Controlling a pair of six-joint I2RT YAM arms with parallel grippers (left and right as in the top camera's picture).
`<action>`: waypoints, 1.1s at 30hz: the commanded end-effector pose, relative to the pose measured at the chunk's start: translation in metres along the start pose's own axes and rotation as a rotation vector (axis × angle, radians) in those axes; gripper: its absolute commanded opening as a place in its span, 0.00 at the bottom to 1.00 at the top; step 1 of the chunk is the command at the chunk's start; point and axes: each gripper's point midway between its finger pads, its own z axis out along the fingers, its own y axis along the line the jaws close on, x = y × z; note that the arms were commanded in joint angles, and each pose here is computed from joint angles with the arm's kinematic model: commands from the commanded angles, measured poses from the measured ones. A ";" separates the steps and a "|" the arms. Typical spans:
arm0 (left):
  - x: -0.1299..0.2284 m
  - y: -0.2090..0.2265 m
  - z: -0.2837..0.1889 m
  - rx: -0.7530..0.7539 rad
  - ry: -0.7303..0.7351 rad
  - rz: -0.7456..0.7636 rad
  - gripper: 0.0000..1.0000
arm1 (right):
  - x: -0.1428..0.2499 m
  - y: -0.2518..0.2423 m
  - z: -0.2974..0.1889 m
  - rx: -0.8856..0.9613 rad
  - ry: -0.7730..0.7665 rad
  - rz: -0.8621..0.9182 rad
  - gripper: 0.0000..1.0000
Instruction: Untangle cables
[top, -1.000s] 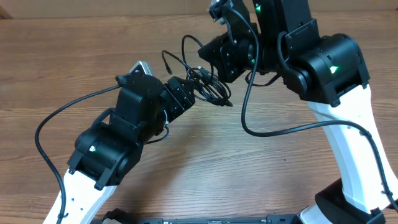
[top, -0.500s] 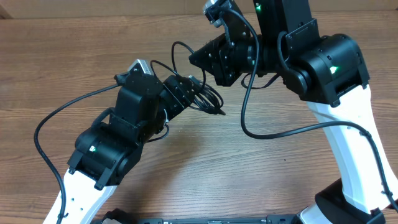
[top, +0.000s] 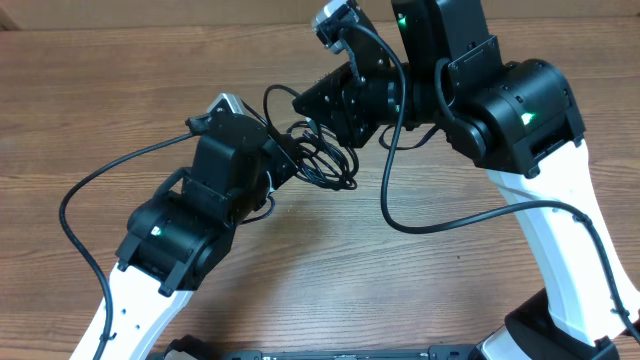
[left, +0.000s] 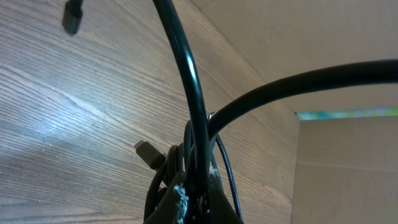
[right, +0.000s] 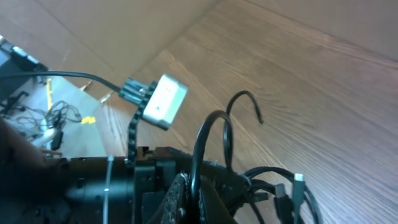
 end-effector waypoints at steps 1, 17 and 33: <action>-0.004 -0.006 -0.003 0.011 -0.010 0.041 0.04 | -0.012 -0.008 -0.021 0.098 -0.061 -0.019 0.04; -0.009 -0.018 -0.044 0.117 -0.046 0.111 0.04 | 0.004 -0.084 -0.067 0.617 -0.039 0.015 0.04; -0.033 -0.050 -0.139 0.286 -0.179 0.241 0.04 | 0.025 -0.135 -0.124 1.067 0.024 0.049 0.04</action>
